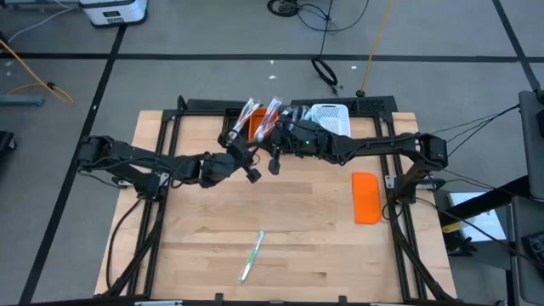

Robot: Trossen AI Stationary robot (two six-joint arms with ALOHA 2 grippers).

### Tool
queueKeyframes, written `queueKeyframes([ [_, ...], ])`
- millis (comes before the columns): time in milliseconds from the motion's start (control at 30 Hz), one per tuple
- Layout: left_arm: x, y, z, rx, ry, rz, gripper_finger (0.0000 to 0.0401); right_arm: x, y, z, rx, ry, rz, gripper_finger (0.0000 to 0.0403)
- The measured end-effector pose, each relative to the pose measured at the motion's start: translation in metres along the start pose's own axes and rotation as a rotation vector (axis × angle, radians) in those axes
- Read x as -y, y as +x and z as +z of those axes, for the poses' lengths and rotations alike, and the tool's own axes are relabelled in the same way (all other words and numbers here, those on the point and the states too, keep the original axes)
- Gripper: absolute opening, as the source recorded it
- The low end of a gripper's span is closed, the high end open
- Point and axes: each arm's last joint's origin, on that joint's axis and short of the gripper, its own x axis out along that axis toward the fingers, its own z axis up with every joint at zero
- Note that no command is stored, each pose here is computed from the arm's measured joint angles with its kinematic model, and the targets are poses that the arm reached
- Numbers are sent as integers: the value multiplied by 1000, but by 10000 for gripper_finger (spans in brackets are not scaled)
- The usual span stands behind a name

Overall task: Pick & Place Toothbrushes
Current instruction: Put the orange toothbrush into the black bin

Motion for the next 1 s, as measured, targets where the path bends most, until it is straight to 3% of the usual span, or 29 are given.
queueKeyframes([
  [100,0,0,0,0,7,-9,15,0,0,0,-1,1,2,9],
  [767,1,0,-3,-22,-12,-19,3,0,0,-3,-31,-10,8,17],
  [1000,-2,1,-7,-54,0,39,2,1,0,-6,-63,-58,-18,65],
])
